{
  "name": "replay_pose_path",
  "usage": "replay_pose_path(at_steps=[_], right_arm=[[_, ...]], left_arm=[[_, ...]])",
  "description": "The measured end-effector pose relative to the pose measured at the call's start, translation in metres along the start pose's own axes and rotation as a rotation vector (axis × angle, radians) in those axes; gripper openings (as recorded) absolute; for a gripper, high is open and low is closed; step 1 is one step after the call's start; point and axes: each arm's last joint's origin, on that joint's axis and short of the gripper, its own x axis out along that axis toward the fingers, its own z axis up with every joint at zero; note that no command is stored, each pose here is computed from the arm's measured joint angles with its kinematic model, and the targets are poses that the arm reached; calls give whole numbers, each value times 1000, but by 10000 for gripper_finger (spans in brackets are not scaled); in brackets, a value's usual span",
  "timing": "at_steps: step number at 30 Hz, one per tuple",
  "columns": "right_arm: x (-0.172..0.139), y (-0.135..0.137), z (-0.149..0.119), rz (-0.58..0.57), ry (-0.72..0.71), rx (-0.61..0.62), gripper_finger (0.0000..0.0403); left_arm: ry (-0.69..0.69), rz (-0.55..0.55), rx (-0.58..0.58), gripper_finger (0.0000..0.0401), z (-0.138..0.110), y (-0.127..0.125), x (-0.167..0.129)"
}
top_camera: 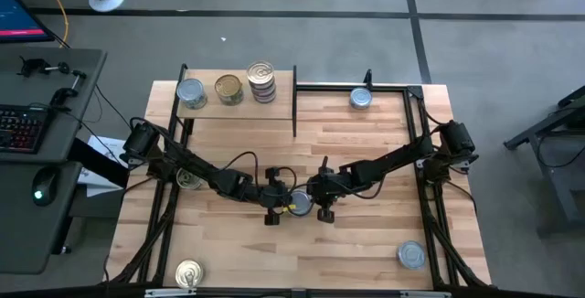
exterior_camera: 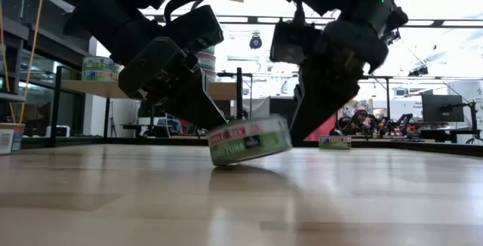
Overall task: Stack canned seafood by type on shelf
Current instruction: Stack the green-white tuna can on top of the green-white tuna cans on the shelf
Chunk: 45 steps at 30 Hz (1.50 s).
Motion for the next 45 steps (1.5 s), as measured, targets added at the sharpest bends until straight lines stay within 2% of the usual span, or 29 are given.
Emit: replay_pose_path(at_steps=[5, 8, 15, 19, 23, 26, 30, 35, 39, 42, 45], right_arm=[[-12, 7, 17, 42, -79, -7, 0], [-15, 6, 25, 13, -116, -4, 0], [-19, 9, 37, 10, -142, -44, 0], [-27, 9, 46, 0, -141, -93, 0], [-38, 7, 56, -13, -120, -162, 0], [-48, 9, 69, -20, -136, -244, 9], [-59, 16, 88, 5, -143, -378, 61], [-57, 23, 104, 4, -61, -480, 185], [-50, 25, 108, 8, 54, -533, 284], [-44, 27, 112, 30, 103, -605, 320], [-31, 26, 110, 35, 142, -653, 326]], left_arm=[[14, 27, 1, 0, -2, 2, 2], [47, 1, 14, 0, -8, 0, 3], [80, 29, 25, 0, -10, 2, 2], [161, 50, 51, 0, -12, 7, -10], [273, 145, 89, 0, -16, 16, -32], [288, 213, 41, 0, -17, 24, -52], [220, 227, -135, 0, -25, 29, -77], [64, 185, -307, 0, -21, 19, -111], [-146, 72, -376, 0, -3, 7, -146], [-315, -45, -450, 0, 11, 3, -174], [-533, -120, -553, 0, 27, 6, -208]])
